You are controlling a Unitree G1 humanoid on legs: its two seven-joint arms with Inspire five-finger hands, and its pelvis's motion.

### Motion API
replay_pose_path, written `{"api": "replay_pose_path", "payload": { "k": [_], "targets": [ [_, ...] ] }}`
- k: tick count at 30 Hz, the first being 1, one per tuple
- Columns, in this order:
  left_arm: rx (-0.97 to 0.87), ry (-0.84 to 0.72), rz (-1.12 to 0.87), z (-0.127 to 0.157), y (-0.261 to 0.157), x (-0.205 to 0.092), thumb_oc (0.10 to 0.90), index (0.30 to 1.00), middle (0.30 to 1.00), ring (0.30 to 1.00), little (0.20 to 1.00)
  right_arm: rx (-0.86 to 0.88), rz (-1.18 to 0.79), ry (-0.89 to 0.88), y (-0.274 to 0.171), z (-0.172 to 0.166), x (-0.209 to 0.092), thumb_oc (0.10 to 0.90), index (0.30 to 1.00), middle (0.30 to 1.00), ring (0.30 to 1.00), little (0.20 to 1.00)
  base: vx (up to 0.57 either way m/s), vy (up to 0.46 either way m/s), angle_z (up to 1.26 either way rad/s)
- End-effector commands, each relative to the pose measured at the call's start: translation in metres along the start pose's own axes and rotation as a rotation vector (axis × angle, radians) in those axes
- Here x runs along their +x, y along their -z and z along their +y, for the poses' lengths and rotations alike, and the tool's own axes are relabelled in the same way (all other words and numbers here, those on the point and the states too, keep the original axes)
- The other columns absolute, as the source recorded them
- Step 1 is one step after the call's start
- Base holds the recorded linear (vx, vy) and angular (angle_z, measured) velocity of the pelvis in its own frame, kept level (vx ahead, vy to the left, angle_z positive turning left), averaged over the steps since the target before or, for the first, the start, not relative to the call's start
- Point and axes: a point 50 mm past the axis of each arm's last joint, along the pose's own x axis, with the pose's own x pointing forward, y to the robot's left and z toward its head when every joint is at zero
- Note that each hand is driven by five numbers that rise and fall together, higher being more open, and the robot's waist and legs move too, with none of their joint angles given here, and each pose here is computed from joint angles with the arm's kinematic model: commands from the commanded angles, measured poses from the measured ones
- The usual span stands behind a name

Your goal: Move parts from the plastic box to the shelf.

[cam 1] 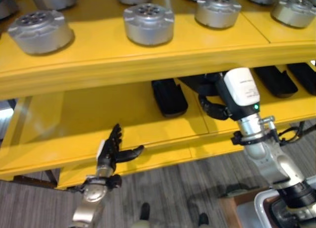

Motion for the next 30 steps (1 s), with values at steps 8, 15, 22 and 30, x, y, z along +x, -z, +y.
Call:
{"api": "replay_pose_path", "payload": {
  "k": [8,15,22,30],
  "targets": [
    [-0.003,0.030,-0.127,-0.011,-0.015,-0.007,0.900,1.000,1.000,1.000,1.000,0.011,-0.145,0.318,-0.026,-0.042,0.048,0.400,0.300,0.300,0.300,0.300,0.01,0.011,-0.04],
    [-0.009,0.019,-0.123,-0.009,-0.014,-0.009,0.900,1.000,1.000,1.000,1.000,0.065,-0.153,0.318,-0.031,-0.038,0.052,0.400,0.300,0.300,0.300,0.300,0.01,0.014,-0.03],
    [0.000,0.011,-0.157,-0.004,-0.023,-0.007,0.900,1.000,1.000,1.000,1.000,0.094,-0.193,0.325,-0.041,-0.038,0.062,0.400,0.300,0.300,0.300,0.300,-0.03,0.124,-0.05],
    [0.048,0.012,-0.225,0.001,-0.038,-0.002,0.900,1.000,1.000,1.000,1.000,0.080,-0.236,0.320,-0.053,-0.038,0.075,0.400,0.300,0.300,0.300,0.300,-0.04,0.244,-0.08]
  ]
}}
